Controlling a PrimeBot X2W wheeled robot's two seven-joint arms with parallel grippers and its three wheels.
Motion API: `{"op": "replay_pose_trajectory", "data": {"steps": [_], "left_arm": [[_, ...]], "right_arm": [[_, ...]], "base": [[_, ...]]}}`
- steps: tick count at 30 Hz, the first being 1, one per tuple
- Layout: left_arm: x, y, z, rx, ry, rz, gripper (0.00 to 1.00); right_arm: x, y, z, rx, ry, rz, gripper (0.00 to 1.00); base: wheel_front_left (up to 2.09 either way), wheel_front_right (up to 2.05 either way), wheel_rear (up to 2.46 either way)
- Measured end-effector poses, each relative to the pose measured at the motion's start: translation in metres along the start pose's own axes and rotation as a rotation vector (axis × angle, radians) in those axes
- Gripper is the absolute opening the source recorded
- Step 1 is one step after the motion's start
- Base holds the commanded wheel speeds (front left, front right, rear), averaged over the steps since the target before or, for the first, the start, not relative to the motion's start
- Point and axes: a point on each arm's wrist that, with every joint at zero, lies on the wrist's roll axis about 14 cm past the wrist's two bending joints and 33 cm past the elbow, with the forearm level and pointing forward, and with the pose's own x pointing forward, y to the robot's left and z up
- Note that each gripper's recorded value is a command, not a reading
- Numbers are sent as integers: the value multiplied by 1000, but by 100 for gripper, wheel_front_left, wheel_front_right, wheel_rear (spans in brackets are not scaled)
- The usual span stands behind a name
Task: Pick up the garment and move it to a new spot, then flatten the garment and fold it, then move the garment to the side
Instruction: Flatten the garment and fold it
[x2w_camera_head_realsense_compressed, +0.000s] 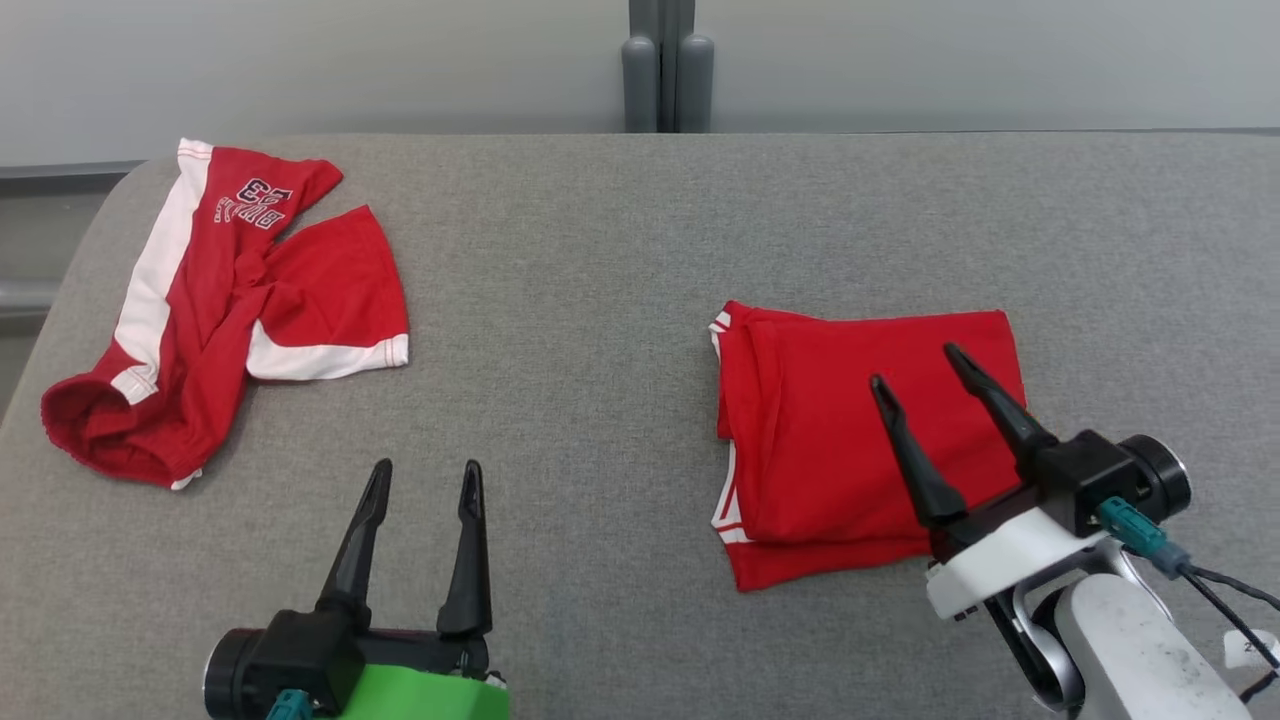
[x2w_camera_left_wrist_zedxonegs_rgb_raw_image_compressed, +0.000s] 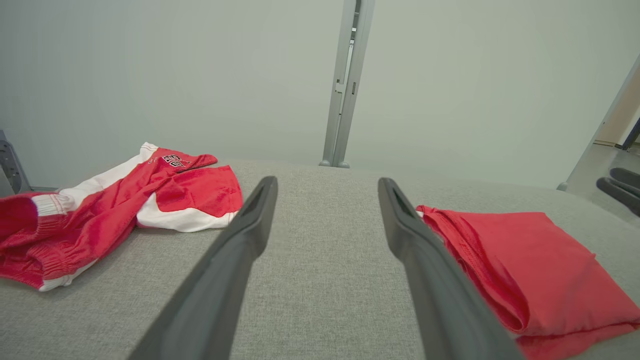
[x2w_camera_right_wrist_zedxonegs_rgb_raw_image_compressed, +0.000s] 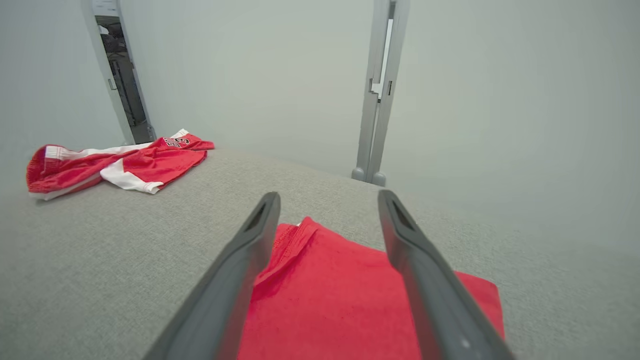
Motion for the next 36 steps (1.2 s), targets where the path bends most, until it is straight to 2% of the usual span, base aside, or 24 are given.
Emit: {"op": "replay_pose_trajectory", "data": {"steps": [7, 16, 26, 36], "left_arm": [[1, -3, 15, 13, -48, -13, 100], [-8, -15, 26, 40, -80, -62, 100], [-20, -11, 24, 57, -71, -43, 100], [-22, -11, 20, 75, -61, -37, 100]], "right_arm": [[-41, -41, 11, 25, -25, -193, 100], [-79, -50, 23, 12, -60, -298, 100], [-100, -40, 21, 17, -54, -320, 100], [-97, -27, 15, 28, -36, -289, 100]], "base": [[0, 0, 0], [0, 0, 0], [0, 0, 0], [0, 0, 0]]}}
